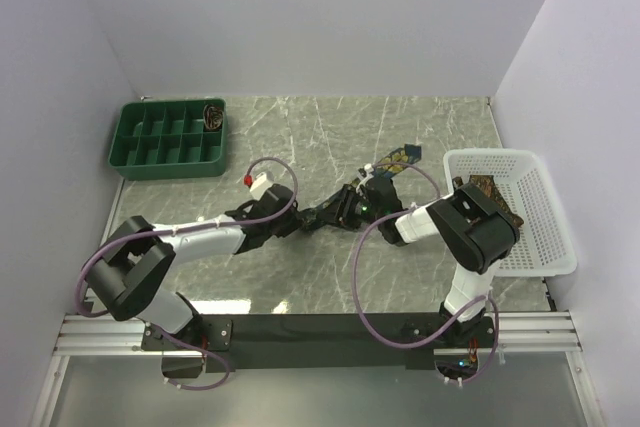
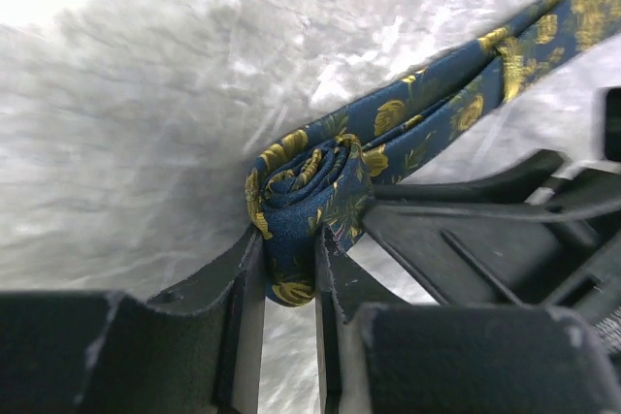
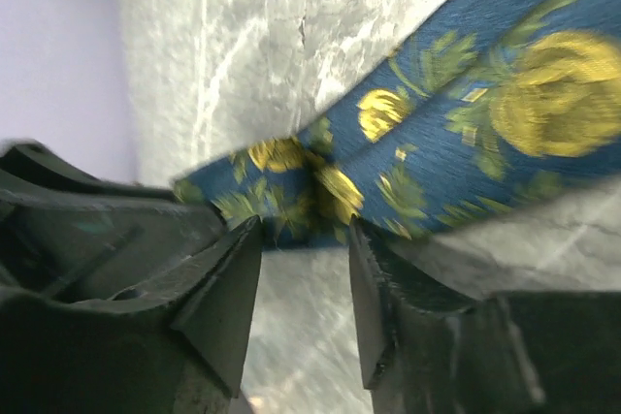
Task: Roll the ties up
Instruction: Roll the tie
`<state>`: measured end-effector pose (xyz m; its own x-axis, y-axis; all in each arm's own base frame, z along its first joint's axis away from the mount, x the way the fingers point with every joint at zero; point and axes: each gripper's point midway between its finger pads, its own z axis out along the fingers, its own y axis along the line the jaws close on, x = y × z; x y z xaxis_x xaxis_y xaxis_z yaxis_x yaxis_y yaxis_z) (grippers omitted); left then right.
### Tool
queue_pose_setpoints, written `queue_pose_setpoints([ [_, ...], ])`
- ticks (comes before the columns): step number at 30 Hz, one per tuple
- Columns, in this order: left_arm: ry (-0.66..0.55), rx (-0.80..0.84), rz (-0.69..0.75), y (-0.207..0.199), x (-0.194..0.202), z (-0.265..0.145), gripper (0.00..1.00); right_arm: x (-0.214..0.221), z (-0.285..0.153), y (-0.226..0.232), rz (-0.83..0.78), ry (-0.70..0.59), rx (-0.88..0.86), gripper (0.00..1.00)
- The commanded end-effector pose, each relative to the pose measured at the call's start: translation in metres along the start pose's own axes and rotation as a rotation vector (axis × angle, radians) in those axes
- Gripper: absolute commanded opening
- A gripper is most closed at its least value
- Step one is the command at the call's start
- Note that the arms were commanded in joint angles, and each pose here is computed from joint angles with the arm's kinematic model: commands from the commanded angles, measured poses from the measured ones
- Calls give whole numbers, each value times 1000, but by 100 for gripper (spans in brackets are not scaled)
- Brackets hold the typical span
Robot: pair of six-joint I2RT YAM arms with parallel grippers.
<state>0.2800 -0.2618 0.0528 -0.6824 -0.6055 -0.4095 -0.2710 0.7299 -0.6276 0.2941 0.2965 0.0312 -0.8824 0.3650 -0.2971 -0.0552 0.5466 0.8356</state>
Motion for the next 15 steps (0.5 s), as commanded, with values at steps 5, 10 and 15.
queue_pose_setpoints([
  [5,55,-266,260,25,-19,-21,1,-9,-17,5,-298,0,23,52],
  [10,138,-372,363,38,-26,-22,1,-14,-22,23,-468,-27,-8,56],
  [15,178,-400,389,40,-39,-26,1,-4,-15,42,-652,-61,18,59],
])
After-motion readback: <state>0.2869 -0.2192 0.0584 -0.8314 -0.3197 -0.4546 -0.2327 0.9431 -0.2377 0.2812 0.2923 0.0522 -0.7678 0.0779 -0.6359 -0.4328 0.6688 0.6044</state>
